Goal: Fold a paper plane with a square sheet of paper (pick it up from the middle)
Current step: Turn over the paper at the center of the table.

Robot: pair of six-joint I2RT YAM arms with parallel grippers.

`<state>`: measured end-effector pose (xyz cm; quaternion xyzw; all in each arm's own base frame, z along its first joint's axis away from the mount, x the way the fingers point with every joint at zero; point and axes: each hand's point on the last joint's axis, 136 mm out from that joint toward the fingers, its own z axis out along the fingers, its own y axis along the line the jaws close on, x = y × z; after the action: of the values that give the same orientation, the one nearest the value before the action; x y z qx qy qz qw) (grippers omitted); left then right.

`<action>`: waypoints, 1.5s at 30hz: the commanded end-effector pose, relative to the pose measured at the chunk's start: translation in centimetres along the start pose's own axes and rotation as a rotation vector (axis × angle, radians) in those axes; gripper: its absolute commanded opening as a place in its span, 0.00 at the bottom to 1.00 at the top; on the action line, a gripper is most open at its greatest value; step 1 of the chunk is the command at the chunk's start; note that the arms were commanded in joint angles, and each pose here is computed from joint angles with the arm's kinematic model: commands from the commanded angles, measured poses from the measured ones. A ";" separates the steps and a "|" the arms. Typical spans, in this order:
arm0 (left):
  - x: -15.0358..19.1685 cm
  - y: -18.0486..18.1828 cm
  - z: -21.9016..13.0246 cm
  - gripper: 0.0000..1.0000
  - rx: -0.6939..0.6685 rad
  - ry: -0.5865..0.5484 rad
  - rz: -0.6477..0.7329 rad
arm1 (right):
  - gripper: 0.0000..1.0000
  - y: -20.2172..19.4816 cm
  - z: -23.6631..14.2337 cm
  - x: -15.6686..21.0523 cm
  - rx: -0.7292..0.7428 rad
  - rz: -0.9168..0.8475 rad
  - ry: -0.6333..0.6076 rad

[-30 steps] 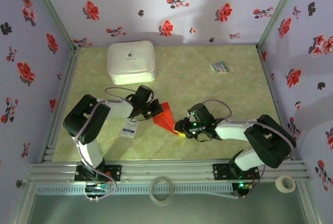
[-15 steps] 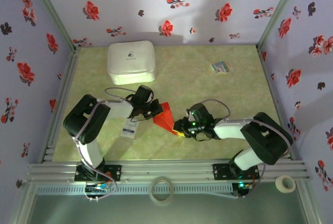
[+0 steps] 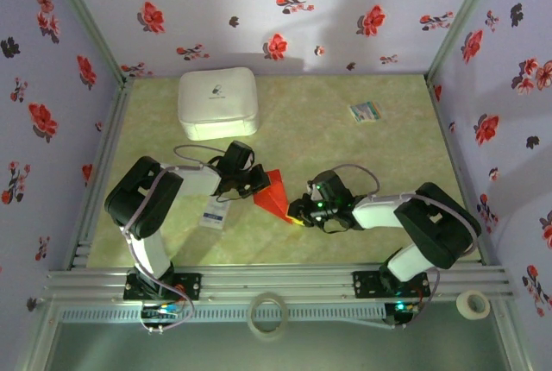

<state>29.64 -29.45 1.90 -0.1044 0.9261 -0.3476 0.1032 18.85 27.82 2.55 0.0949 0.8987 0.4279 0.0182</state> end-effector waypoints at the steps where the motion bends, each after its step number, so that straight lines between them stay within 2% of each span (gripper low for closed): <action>1: -0.1 0.0 -0.4 0.07 -0.011 -0.009 -0.010 | 0.15 0.6 -0.2 -0.4 -0.009 -0.023 -0.007; 5: -0.4 -1.4 -1.1 0.10 0.018 -0.013 0.008 | 0.10 0.3 -0.5 -0.1 0.022 -0.042 0.003; 12: -1.0 -5.8 -4.4 0.27 0.097 -0.056 0.088 | 0.08 0.7 -2.3 -0.1 0.070 -0.111 -0.021; 15: -1.0 -6.6 -5.9 0.30 0.110 -0.082 0.115 | 0.07 1.0 -3.6 -0.4 0.116 -0.163 -0.054; 24: -0.6 -6.1 -8.7 0.30 0.119 -0.153 0.134 | 0.07 1.6 -8.3 -2.2 0.281 -0.318 -0.201; 32: -0.5 -5.8 -10.4 0.31 0.128 -0.218 0.158 | 0.06 2.1 -10.3 -3.2 0.367 -0.378 -0.256; 39: -0.1 -5.2 -10.2 0.31 0.134 -0.219 0.150 | 0.05 2.1 -11.5 -3.7 0.440 -0.417 -0.301; 45: 1.1 -4.6 -8.5 0.32 0.114 -0.157 0.141 | 0.05 1.5 -13.5 -4.5 0.562 -0.468 -0.372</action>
<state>27.38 -27.35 12.14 -0.0662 0.8948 -0.3853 0.2158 21.30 19.30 10.77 -0.0284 0.9595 0.1776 0.2167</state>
